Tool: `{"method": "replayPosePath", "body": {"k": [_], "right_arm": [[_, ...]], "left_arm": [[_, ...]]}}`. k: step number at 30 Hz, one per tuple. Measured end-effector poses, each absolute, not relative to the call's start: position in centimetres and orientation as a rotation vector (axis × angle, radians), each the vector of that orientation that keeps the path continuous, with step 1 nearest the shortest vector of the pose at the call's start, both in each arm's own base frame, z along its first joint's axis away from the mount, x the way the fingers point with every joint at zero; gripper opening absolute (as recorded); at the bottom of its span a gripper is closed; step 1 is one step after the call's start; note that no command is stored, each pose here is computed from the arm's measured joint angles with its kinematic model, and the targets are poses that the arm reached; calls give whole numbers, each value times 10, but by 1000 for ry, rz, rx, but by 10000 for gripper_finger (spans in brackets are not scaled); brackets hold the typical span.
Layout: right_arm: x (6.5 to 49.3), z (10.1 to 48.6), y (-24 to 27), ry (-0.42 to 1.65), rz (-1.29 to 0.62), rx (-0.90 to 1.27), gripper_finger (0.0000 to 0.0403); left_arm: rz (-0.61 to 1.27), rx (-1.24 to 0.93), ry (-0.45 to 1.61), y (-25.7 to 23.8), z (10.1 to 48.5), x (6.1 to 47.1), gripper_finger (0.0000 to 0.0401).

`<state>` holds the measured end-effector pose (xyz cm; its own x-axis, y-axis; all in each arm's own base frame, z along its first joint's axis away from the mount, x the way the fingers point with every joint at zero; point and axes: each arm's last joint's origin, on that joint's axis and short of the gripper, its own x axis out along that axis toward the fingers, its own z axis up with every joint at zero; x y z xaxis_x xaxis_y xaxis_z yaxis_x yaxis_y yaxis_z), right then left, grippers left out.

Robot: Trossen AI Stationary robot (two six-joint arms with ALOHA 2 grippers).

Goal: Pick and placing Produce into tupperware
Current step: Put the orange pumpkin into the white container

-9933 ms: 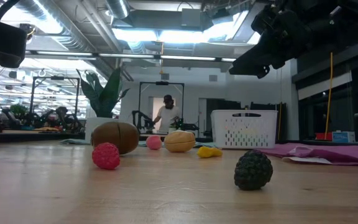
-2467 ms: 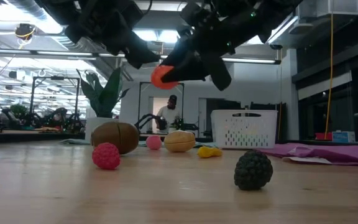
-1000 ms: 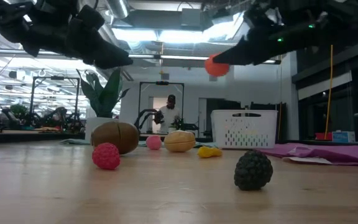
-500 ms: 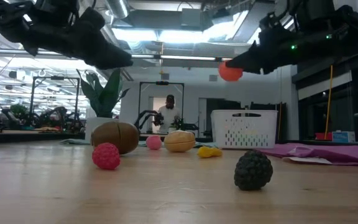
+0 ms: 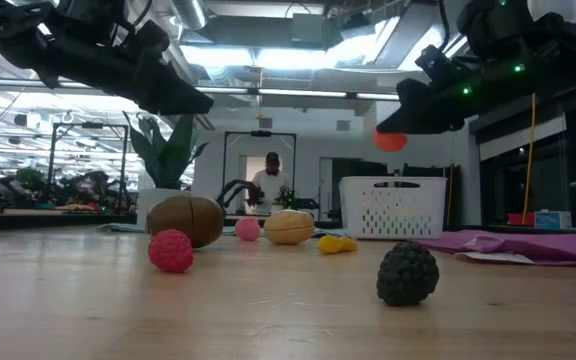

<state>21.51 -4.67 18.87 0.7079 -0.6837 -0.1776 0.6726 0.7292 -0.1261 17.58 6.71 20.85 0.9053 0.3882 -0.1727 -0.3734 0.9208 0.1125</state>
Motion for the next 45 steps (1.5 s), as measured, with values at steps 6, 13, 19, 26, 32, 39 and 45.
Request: {"method": "replayPosePath", "body": {"k": [6,13,19,26,32,39,45], "right_arm": [[224,198,-53,321,-738,-20,168],[229,214,-71,485,-616,130,168],[232,238,-82,558,-529,187,168],[230,258,-93,607,-524,206,168],[229,260,-96,610,-527,187,168],[229,260,-96,611,-500,187,168],[226,243,-94,621,-508,215,168]], "left_arm": [[393,76,202,67,208,176,263],[393,74,212,67,207,176,263],[391,70,232,67,205,175,263],[391,70,232,67,205,175,263],[394,43,229,67,205,175,263],[393,31,252,67,202,175,263],[394,16,273,66,200,174,263]]}}
